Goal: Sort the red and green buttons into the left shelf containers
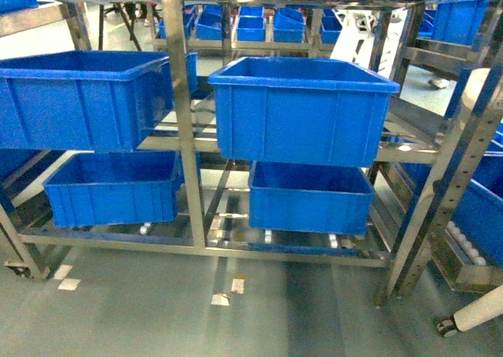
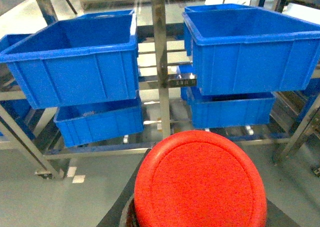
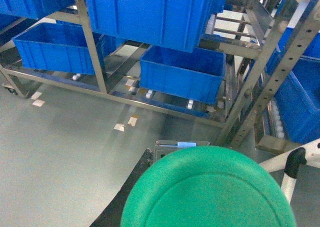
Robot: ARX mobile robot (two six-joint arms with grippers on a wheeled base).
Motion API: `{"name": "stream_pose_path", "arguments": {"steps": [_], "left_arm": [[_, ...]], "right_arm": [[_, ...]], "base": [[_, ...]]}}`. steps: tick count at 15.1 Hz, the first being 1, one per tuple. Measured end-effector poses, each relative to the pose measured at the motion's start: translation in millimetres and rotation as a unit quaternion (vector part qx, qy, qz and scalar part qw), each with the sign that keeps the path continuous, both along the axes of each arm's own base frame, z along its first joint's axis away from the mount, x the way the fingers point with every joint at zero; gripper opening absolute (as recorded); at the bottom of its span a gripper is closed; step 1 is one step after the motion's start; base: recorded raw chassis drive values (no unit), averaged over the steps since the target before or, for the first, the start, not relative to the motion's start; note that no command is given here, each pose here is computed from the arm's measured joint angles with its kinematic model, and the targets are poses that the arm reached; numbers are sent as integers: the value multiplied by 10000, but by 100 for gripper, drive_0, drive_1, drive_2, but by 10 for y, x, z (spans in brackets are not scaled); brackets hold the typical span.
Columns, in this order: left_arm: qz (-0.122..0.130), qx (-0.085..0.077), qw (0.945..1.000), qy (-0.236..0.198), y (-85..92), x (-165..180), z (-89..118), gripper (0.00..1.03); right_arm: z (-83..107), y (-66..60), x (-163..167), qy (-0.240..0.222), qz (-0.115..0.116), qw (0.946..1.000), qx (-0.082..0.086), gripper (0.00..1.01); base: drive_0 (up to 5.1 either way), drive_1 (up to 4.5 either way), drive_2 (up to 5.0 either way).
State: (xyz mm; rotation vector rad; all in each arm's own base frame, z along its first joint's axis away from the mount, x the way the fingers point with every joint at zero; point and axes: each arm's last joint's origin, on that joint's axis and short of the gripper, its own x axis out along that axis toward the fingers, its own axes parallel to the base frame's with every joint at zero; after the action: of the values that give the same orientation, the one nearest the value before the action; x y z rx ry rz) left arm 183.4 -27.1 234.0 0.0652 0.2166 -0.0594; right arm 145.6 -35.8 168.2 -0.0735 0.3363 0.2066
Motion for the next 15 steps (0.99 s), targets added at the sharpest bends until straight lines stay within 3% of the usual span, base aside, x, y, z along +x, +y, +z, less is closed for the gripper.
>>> {"name": "stream_pose_path", "arguments": {"steps": [7, 10, 15], "left_arm": [[71, 7, 10000, -18, 13, 3, 4, 25], [-9, -4, 10000, -24, -2, -6, 10, 25], [-34, -6, 10000, -15, -7, -5, 7, 25]], "right_arm": [[0, 3, -1, -1, 35, 10000, 14, 26], [-1, 2, -1, 5, 21, 10000, 10, 26], [-4, 2, -1, 16, 18, 10000, 12, 26]], "base": [[-499, 237, 237], [-499, 237, 237], [18, 447, -410]]}}
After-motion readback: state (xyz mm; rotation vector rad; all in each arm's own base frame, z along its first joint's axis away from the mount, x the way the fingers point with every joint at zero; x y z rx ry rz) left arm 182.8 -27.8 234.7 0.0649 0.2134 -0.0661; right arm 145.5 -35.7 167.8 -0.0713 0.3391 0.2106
